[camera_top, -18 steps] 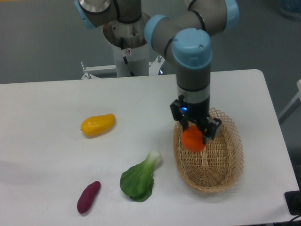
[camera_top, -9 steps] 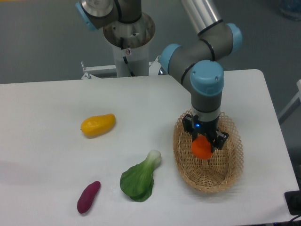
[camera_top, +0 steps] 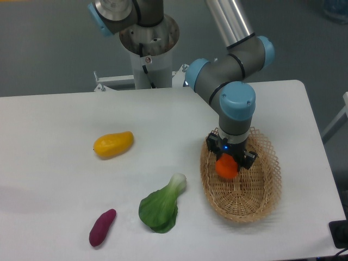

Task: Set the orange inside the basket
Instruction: 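Carry the held orange over the basket and lower it inside, then open the gripper to release the orange into the basket, then raise the open gripper up away from the orange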

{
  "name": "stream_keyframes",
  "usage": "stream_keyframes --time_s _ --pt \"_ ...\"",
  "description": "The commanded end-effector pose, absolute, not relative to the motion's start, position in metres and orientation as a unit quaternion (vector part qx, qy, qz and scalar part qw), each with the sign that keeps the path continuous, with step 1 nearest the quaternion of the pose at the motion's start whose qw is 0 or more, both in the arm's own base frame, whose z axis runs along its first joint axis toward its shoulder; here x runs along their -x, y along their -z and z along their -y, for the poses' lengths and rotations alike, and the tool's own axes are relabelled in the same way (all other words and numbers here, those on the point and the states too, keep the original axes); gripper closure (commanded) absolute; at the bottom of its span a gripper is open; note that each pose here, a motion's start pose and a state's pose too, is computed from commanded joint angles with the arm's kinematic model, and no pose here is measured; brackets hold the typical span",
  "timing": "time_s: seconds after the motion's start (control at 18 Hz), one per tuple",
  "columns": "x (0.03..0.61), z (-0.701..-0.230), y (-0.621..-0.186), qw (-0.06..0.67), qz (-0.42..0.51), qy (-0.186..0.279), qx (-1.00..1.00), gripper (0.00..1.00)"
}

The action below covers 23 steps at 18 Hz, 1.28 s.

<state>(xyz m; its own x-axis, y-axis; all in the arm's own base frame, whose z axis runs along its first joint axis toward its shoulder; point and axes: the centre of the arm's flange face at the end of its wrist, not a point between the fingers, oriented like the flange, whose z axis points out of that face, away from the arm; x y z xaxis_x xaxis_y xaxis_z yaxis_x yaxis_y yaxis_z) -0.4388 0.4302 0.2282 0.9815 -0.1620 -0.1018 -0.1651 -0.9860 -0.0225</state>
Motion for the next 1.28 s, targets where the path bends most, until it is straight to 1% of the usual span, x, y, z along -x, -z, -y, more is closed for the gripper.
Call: stream_keyframes --time_s 0.11,0.17,0.22,0.28,0.33,0.61,0.78,0.89,1.0,1.11,1.17,1.28 --pt "0.439 -0.431 -0.229 0.016 -0.085 -0.051 0.995 0.30" --pt "0.439 -0.431 -0.229 0.016 -0.085 -0.051 0.995 0.25" --pt "0.440 -0.431 -0.230 0.016 -0.086 -0.052 0.995 0.12" --pt "0.440 -0.431 -0.230 0.017 -0.085 -0.053 0.995 0.02" --pt "0.441 -0.432 -0.232 0.017 -0.085 -0.054 0.995 0.00" --pt "0.445 -0.433 -0.245 0.025 -0.081 -0.065 0.994 0.00" --pt "0.458 -0.437 -0.277 0.040 -0.079 -0.088 0.992 0.00" --pt "0.459 -0.438 -0.282 0.043 -0.081 -0.091 0.992 0.00" --pt "0.465 -0.440 -0.303 0.043 -0.090 -0.098 0.990 0.00" --pt "0.469 -0.442 -0.323 0.038 -0.111 -0.093 0.989 0.00" --pt "0.473 -0.445 -0.335 0.033 -0.115 -0.083 0.989 0.00" --pt "0.475 -0.445 -0.344 0.028 -0.119 -0.071 0.990 0.00"
